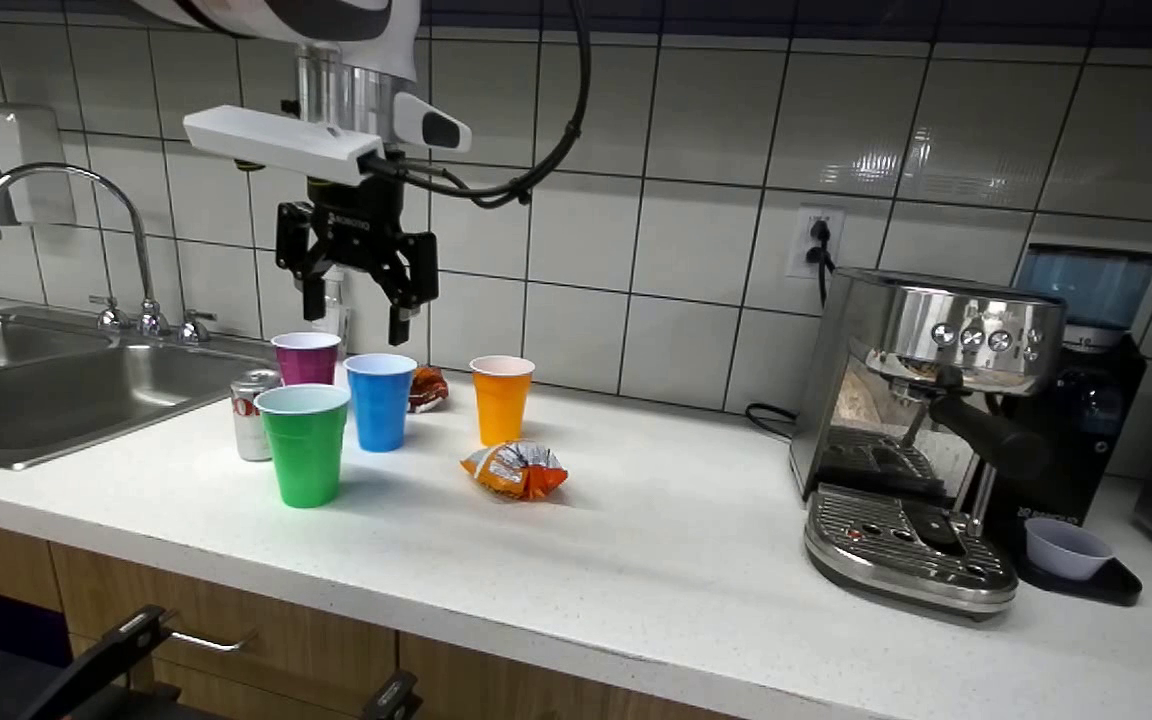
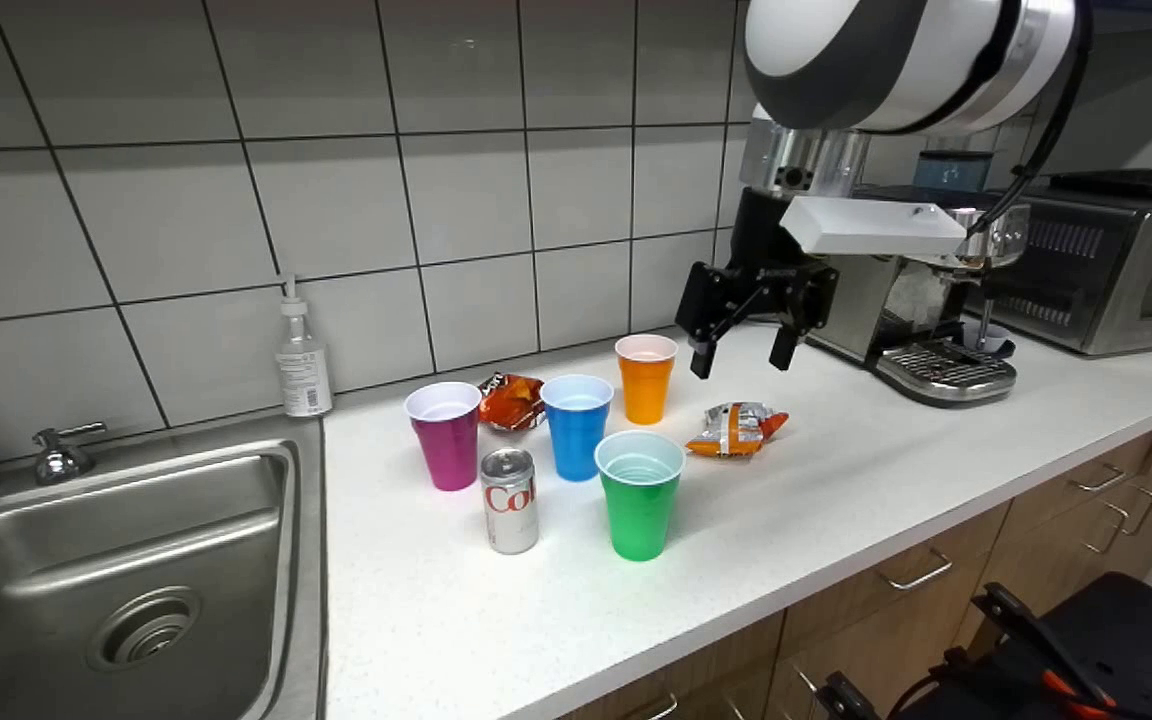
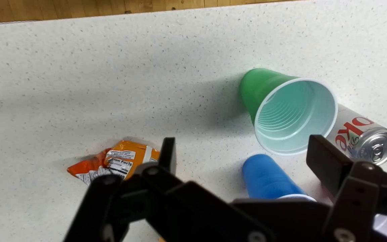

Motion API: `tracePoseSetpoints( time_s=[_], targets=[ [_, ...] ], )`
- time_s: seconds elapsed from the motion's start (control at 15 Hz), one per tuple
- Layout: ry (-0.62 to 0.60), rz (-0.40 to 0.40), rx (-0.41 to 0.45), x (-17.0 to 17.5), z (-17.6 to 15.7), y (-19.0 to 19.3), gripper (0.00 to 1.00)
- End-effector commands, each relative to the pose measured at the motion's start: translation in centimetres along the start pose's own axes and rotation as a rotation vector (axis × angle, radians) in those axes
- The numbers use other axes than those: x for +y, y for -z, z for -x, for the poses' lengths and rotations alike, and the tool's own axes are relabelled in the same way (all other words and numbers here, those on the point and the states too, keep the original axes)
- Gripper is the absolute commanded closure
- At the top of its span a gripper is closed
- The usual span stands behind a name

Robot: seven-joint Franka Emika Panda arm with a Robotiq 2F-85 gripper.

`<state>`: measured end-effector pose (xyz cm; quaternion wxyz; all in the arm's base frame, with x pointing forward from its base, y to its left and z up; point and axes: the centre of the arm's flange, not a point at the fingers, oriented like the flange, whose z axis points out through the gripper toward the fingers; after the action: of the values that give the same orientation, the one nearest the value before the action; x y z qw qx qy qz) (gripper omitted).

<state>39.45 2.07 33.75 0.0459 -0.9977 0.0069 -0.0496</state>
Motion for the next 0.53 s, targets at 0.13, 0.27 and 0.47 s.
tracePoseSetpoints(
  time_s=[0.13,0.27,0.47],
  targets=[
    [0.038,0.003,0.005,-1.7,-2.4,-1.7,0.0],
    [0.05,0.008,0.006,-2.2,-3.0,-2.2,0.0],
    [0.074,0.019,0.0,-3.0,-3.4,-2.9,0.0]
  ],
)
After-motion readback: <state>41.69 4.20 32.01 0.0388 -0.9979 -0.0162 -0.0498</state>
